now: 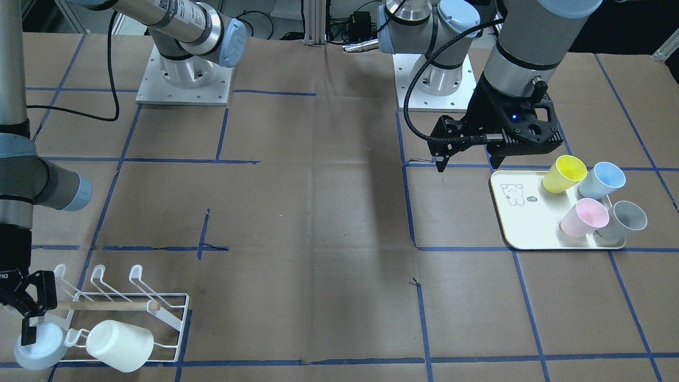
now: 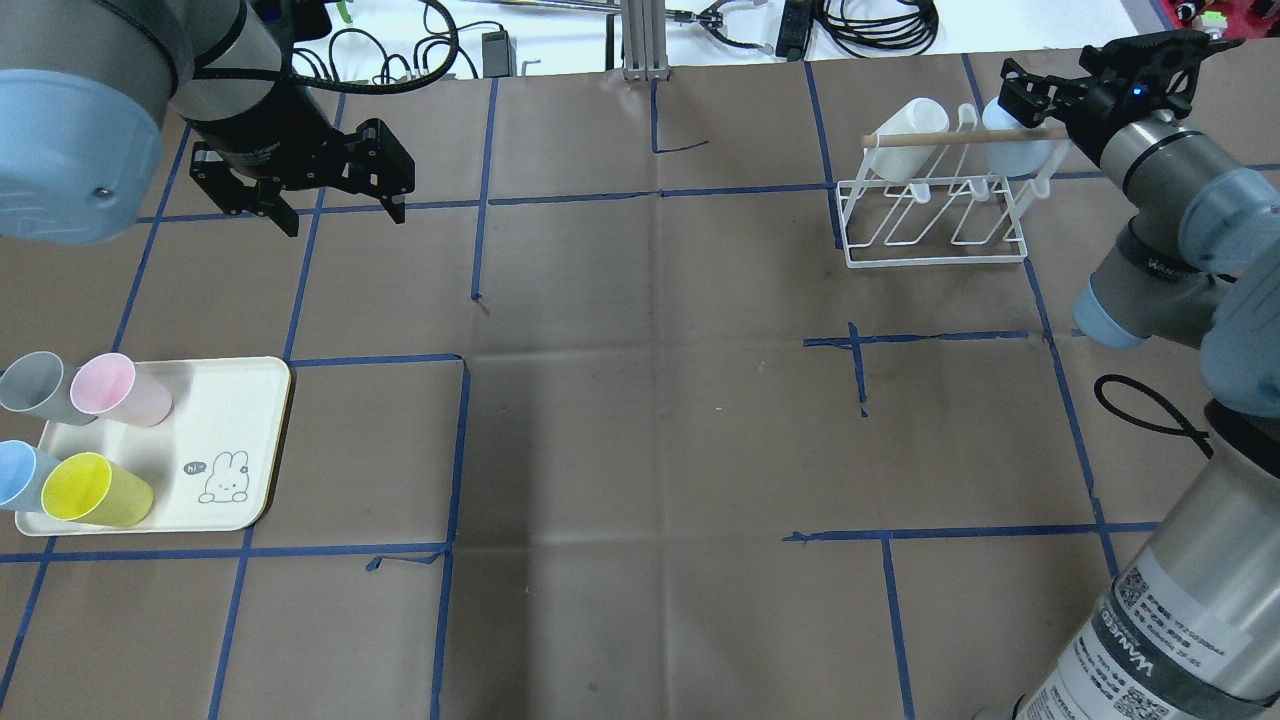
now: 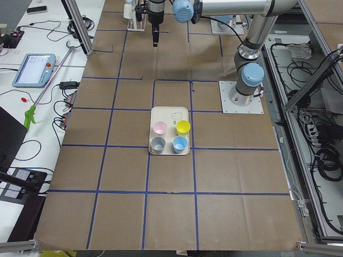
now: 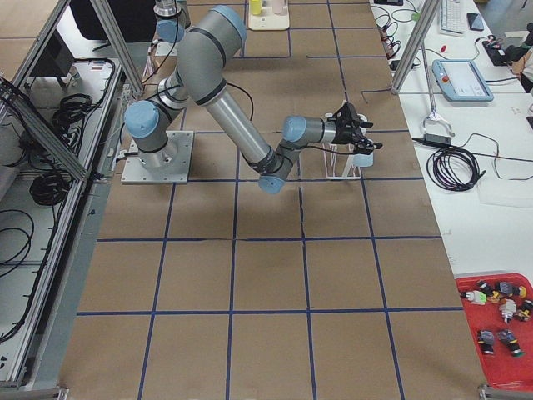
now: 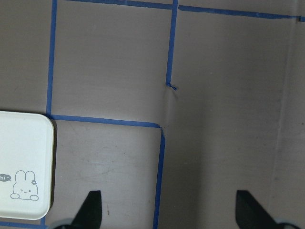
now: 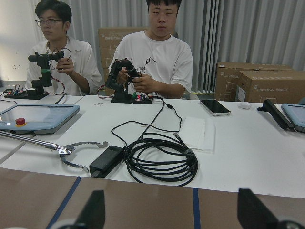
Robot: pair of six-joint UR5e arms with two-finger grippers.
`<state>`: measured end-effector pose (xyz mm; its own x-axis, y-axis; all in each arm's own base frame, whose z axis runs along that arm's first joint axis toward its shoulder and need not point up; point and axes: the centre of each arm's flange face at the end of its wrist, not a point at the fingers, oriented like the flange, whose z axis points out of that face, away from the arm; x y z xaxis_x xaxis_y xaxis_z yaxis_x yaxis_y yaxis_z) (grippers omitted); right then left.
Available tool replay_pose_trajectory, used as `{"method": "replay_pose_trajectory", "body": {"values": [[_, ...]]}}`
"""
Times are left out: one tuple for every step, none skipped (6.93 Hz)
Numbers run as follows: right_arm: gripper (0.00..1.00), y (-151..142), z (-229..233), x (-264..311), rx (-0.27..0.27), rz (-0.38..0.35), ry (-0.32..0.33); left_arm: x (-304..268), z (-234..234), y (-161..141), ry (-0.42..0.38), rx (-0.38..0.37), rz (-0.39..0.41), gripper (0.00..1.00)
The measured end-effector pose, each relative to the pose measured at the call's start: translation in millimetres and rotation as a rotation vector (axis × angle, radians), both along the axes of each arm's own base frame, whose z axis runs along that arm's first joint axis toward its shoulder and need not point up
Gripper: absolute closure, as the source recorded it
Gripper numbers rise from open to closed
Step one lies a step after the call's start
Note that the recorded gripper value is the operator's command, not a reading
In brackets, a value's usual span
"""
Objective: Transfer IKEA cup to right arm and place on rack
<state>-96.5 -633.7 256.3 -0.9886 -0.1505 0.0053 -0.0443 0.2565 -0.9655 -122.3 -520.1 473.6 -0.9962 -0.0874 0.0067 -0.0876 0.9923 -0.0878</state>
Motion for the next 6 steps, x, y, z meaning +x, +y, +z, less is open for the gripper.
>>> {"method": "replay_pose_trajectory", "body": {"values": [[0.0, -1.7, 8.6, -0.8, 0.012, 0.0, -0.005, 0.0, 0.3, -0.1, 0.0, -0.001, 0.0, 0.01], [0.0, -3.7, 21.2, -0.3, 0.052, 0.0, -0.024, 0.0, 0.6, -0.2, 0.0, -0.002, -0.001, 0.01], [0.0, -6.0, 36.5, 0.5, 0.14, -0.001, -0.063, 0.0, 0.7, -0.3, 0.0, -0.002, 0.0, 0.01], [0.0, -5.1, 55.7, 1.7, 0.26, -0.003, -0.113, 0.0, 0.8, -0.3, 0.0, -0.002, 0.0, 0.01], [0.0, 1.3, 78.7, 5.1, 0.355, -0.003, -0.154, 0.0, 0.9, -0.2, 0.0, -0.002, 0.001, 0.01], [0.0, 11.6, 104.9, 11.1, 0.421, -0.003, -0.186, 0.0, 0.9, -0.2, 0.0, -0.002, 0.002, 0.01]]}}
